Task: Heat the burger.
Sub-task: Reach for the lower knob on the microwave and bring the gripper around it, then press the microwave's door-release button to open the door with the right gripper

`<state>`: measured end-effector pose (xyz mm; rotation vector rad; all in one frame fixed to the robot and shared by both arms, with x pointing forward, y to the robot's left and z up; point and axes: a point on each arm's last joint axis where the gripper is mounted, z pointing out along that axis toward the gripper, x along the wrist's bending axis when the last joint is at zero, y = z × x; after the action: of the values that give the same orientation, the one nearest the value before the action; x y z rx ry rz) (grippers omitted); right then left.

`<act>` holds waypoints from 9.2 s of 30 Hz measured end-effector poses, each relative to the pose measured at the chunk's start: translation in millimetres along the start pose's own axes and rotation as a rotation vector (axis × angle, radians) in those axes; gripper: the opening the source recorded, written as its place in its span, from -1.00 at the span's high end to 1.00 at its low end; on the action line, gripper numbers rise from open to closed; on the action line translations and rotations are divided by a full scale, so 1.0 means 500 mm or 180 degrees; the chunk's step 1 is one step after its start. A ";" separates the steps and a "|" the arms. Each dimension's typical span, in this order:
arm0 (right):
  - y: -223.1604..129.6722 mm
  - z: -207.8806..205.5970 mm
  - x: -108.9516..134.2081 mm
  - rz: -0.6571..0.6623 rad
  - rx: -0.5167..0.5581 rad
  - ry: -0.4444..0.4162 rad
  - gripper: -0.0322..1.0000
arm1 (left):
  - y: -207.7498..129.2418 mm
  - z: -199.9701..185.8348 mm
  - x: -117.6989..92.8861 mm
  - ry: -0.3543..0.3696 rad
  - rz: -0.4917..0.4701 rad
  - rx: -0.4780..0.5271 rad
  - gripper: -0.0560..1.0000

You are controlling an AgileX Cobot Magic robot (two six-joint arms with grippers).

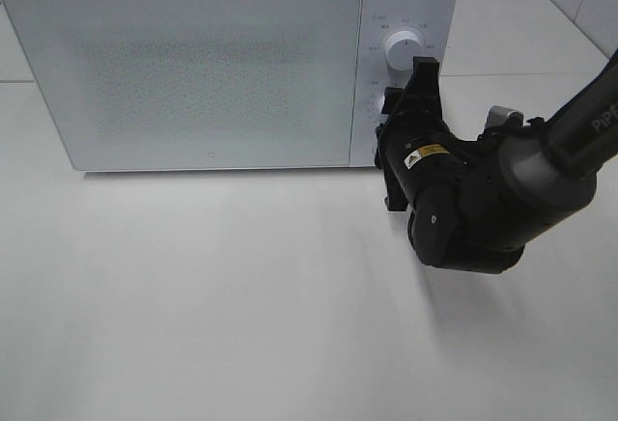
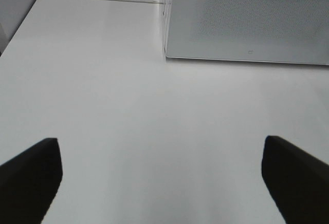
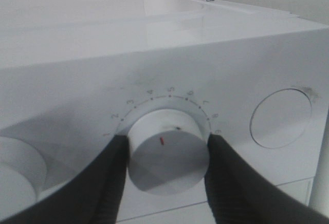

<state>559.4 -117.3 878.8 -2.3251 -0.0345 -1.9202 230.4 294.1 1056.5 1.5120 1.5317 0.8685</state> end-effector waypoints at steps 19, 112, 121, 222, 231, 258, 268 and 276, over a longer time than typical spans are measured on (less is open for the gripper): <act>0.002 0.000 0.000 -0.0015 -0.0047 -0.0004 0.10 | 0.000 0.000 0.000 0.0000 0.0000 0.0000 -0.95; 0.090 -0.413 0.346 -0.5587 0.2717 -0.1594 -0.43 | 0.000 0.000 0.000 0.0000 0.0000 0.0000 -0.95; 0.138 -0.482 0.359 -0.5688 0.2488 -0.1493 -0.43 | 0.000 0.000 0.000 0.0000 0.0000 0.0000 -0.95; 0.269 -0.439 0.318 -0.5027 0.0413 -0.0660 -0.53 | 0.000 0.000 0.000 0.0000 0.0000 0.0000 -0.95; 0.268 -0.376 0.310 -0.5036 0.0385 -0.0538 -0.53 | 0.000 0.000 0.000 0.0000 0.0000 0.0000 -0.95; 0.276 -0.248 0.170 -0.5150 -0.0290 0.0044 -0.53 | 0.000 0.000 0.000 0.0000 0.0000 0.0000 -0.95; 0.202 -0.223 0.111 -0.5322 -0.0184 0.0011 -0.53 | 0.000 0.000 0.000 0.0000 0.0000 0.0000 -0.95; 0.127 -0.216 0.072 -0.5357 0.0068 0.0071 -0.53 | 0.000 0.000 0.000 0.0000 0.0000 0.0000 -0.95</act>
<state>467.2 -194.4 928.9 -2.2068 -2.6042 -2.1207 230.4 294.1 1056.5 1.5120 1.5317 0.8685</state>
